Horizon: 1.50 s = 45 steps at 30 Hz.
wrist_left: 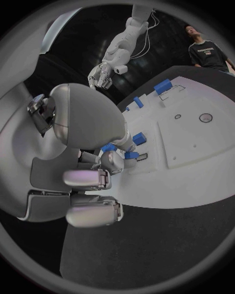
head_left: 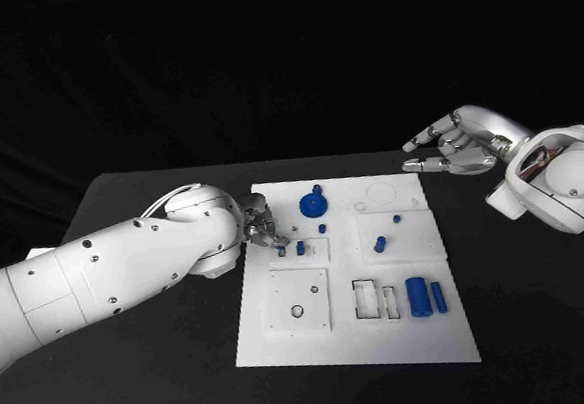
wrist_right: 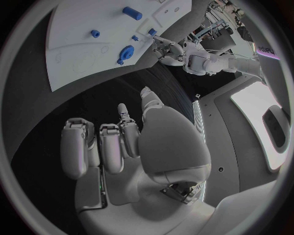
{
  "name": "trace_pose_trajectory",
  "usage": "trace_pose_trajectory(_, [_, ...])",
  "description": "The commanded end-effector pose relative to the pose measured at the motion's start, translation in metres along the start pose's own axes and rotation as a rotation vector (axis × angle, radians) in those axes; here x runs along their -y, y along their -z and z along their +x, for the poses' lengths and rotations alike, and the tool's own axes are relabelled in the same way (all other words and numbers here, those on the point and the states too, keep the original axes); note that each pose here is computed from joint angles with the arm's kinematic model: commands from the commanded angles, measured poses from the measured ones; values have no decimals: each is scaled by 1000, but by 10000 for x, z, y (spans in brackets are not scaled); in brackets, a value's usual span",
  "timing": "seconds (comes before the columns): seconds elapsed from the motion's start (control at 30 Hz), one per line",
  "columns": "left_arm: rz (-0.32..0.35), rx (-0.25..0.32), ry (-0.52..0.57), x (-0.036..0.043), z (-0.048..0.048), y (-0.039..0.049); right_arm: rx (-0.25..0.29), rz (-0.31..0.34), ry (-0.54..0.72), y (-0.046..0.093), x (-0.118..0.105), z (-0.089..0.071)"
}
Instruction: Assemble the parts on the task board
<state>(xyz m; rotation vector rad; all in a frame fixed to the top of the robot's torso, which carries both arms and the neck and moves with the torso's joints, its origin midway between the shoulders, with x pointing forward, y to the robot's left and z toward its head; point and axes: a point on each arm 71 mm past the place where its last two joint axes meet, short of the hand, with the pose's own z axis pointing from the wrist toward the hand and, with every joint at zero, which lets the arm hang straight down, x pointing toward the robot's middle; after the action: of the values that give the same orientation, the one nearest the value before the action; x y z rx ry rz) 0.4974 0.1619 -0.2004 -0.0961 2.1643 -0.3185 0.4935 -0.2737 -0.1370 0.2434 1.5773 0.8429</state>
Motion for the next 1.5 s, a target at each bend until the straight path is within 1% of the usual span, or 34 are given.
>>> trace_pose_trajectory(0.03, [-23,-13,-43,-11,14,-14,-15,-6,4,1,-9,17])
trace_pose_trajectory(0.17, [-27,-23,-48,-12,37,-28,-15,-7,4,1,-10,19])
trace_pose_trajectory(0.3, [-23,-33,-51,8,61,-31,-16,-8,4,0,-12,21])
trace_pose_trajectory(0.5, [-19,-46,-56,29,83,-32,-17,-9,3,-3,-15,25])
trace_pose_trajectory(0.9, [-17,-78,-75,46,117,-31,-18,-9,3,-1,-14,25])
trace_pose_trajectory(1.23, [-22,-96,-88,39,128,-34,-18,-9,3,0,-12,24])
trace_pose_trajectory(1.5, [-22,-101,-90,51,132,-43,-19,-10,3,-2,-17,28])
